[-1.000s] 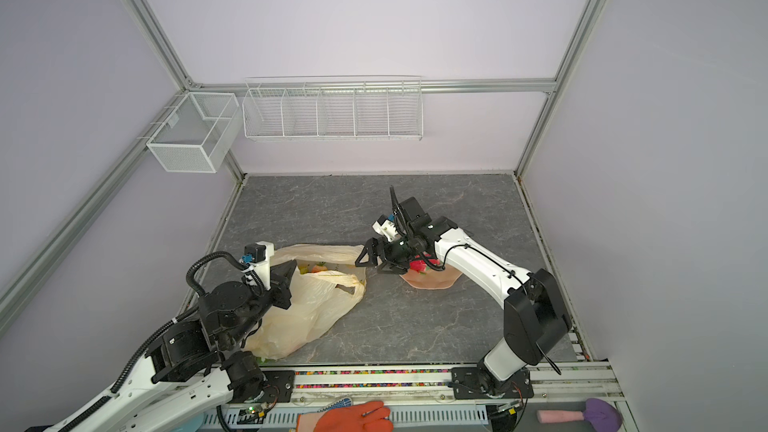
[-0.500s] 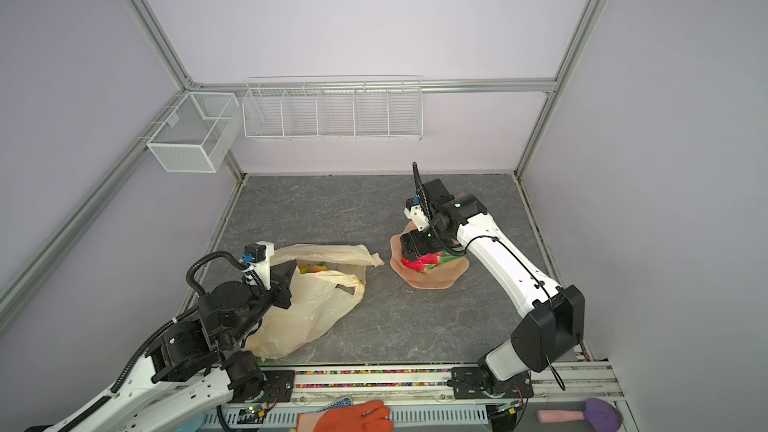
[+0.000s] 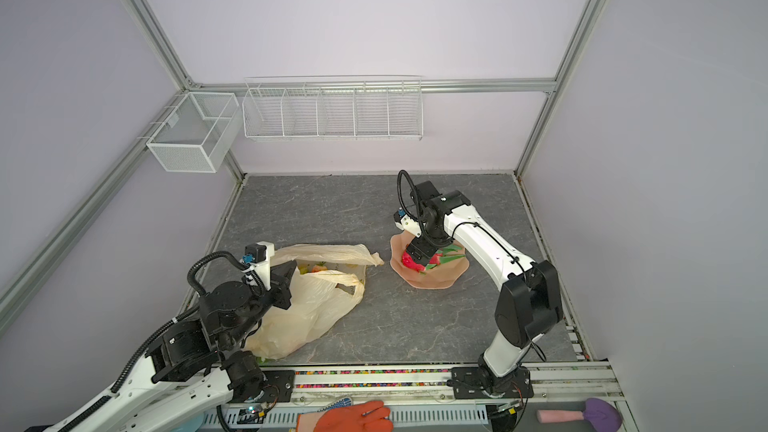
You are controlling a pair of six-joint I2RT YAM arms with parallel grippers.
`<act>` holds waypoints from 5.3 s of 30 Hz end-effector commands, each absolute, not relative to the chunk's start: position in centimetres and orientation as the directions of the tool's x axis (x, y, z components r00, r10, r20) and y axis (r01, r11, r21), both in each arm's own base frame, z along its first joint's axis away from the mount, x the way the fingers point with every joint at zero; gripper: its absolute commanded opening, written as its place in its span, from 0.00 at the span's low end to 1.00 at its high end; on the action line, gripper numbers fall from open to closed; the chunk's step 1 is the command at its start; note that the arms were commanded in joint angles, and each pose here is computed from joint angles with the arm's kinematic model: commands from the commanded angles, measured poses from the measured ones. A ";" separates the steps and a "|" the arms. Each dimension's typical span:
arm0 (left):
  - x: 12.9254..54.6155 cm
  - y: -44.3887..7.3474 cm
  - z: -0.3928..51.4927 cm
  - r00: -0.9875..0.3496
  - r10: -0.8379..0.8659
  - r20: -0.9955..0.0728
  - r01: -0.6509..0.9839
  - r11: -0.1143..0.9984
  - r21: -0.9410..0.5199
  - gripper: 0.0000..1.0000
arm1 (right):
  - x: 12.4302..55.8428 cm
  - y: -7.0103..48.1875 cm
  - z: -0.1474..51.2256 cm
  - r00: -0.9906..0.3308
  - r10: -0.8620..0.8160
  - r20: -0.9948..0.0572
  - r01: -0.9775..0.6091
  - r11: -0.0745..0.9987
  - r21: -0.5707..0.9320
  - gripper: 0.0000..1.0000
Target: Place the fruits into the plastic bag
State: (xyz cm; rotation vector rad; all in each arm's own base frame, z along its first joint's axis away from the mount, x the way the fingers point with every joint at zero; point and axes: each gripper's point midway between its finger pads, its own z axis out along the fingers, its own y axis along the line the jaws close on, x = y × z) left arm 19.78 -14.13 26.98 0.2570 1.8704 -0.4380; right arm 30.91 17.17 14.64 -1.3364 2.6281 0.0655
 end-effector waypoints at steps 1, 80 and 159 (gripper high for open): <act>19.8 -13.7 27.4 -0.326 -0.029 -0.945 0.375 0.914 -0.157 0.00 | 31.9 17.8 13.9 -0.536 -0.822 -0.193 -0.834 0.551 -0.026 0.88; 19.5 -12.9 26.7 -0.358 -0.046 -0.932 0.341 0.923 -0.177 0.00 | 30.8 16.8 7.2 -0.661 -0.734 -0.159 -0.745 0.667 0.018 0.88; 19.6 -12.9 26.5 -0.359 -0.040 -0.932 0.341 0.924 -0.171 0.00 | 31.9 16.6 12.8 -0.624 -0.730 -0.279 -0.749 0.661 -0.057 0.88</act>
